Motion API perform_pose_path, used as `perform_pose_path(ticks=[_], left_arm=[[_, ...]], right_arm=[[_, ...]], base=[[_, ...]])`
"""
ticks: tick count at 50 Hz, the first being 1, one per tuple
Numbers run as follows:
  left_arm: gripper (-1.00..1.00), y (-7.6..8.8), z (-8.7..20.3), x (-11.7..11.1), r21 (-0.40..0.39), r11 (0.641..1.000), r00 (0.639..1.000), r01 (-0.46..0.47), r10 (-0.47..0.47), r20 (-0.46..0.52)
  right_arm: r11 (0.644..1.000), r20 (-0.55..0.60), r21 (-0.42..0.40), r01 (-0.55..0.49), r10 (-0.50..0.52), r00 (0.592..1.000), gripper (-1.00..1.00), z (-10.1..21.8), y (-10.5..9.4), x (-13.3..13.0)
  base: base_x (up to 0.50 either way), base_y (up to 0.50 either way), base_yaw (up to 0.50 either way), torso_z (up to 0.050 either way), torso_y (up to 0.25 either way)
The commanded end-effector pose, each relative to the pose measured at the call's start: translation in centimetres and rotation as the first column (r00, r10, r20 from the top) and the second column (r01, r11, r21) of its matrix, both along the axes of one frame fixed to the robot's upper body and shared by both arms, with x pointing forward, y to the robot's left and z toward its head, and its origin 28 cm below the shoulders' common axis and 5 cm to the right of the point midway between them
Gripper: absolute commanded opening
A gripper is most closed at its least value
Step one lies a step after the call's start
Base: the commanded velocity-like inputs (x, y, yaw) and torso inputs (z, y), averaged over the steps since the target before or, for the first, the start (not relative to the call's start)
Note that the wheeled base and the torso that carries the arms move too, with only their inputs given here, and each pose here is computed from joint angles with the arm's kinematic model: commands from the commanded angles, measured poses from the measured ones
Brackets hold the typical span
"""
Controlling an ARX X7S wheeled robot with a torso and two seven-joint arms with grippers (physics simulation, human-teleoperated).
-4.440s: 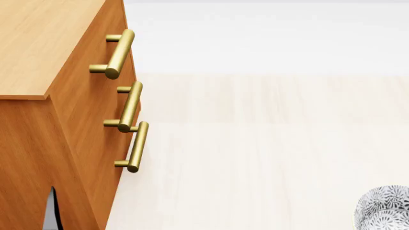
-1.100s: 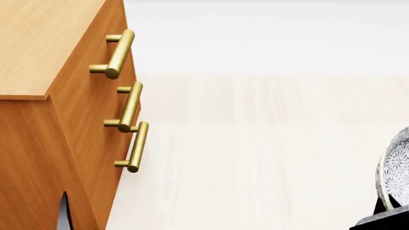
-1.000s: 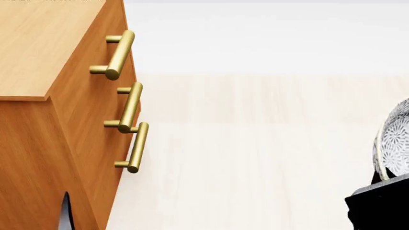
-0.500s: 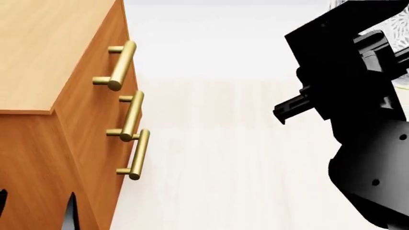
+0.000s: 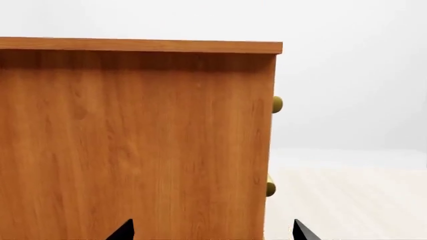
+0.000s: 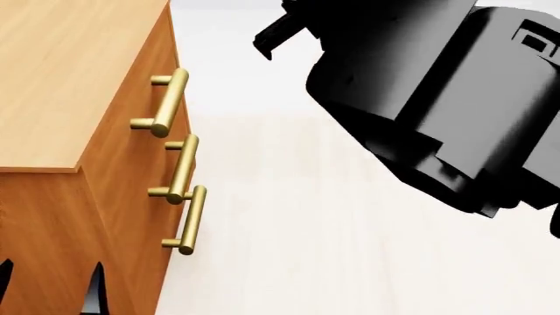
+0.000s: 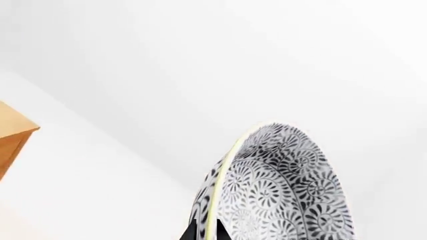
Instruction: Close the top drawer of the cabinet and put the bowl on top of it.
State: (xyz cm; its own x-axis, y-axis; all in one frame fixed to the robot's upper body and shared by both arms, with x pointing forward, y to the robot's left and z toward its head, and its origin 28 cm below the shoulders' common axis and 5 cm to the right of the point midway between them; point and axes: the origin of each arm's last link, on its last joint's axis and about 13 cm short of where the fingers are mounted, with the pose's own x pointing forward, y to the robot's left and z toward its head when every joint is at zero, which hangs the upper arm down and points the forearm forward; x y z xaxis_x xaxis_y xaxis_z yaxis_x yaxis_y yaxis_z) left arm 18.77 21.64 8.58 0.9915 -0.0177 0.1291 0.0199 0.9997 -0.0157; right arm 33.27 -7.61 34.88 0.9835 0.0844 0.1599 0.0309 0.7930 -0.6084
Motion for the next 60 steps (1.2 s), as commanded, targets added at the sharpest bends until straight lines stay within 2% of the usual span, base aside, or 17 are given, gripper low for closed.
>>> perform_pose_path(ticks=[1,12,19,22,30,35,47,60], left_arm=[[1.00,0.2,0.1,0.0,-0.009,1.000,1.000,-0.002,0.001,-0.011],[1.00,0.4,0.3,0.2,-0.016,1.000,1.000,-0.009,0.009,-0.008],[1.00,0.3,0.1,0.4,-0.016,1.000,1.000,-0.006,0.006,-0.012],[1.00,0.3,0.0,0.4,-0.014,1.000,1.000,-0.004,0.004,-0.015],[1.00,0.4,0.1,0.3,-0.019,1.000,1.000,-0.006,0.006,-0.013],[1.00,0.3,0.1,0.2,-0.015,1.000,1.000,-0.011,0.011,-0.004],[1.00,0.5,0.1,0.1,-0.003,1.000,1.000,-0.026,0.026,0.011],[1.00,0.6,0.0,0.3,-0.003,0.999,0.999,-0.038,0.038,0.012]], right_arm=[[0.997,0.045,-0.013,-0.077,0.078,0.996,-1.00,2.3,4.0,1.0],[0.988,0.061,-0.021,-0.156,0.157,0.986,-1.00,3.2,7.1,1.2],[0.966,0.060,-0.055,-0.252,0.255,0.965,-1.00,2.9,10.4,0.1],[0.962,0.063,-0.050,-0.269,0.271,0.960,-1.00,2.9,11.0,0.0],[0.938,0.035,-0.048,-0.342,0.344,0.938,-1.00,1.1,13.6,-0.9],[0.921,0.028,-0.079,-0.382,0.385,0.923,-1.00,0.5,15.1,-1.7],[0.878,0.002,-0.138,-0.459,0.464,0.886,-1.00,-1.3,16.3,-4.2],[0.844,-0.016,-0.174,-0.507,0.513,0.858,-1.00,-2.4,16.6,-5.2]], base=[[0.00,0.00,0.00,0.013,0.250],[0.00,0.00,0.00,0.008,0.250],[0.00,0.00,0.00,0.007,0.250],[0.00,0.00,0.00,0.004,0.250],[0.00,0.00,0.00,0.000,0.250],[0.00,0.00,0.00,0.000,0.250],[0.00,0.00,0.00,0.000,0.028],[0.00,0.00,0.00,0.000,0.000]])
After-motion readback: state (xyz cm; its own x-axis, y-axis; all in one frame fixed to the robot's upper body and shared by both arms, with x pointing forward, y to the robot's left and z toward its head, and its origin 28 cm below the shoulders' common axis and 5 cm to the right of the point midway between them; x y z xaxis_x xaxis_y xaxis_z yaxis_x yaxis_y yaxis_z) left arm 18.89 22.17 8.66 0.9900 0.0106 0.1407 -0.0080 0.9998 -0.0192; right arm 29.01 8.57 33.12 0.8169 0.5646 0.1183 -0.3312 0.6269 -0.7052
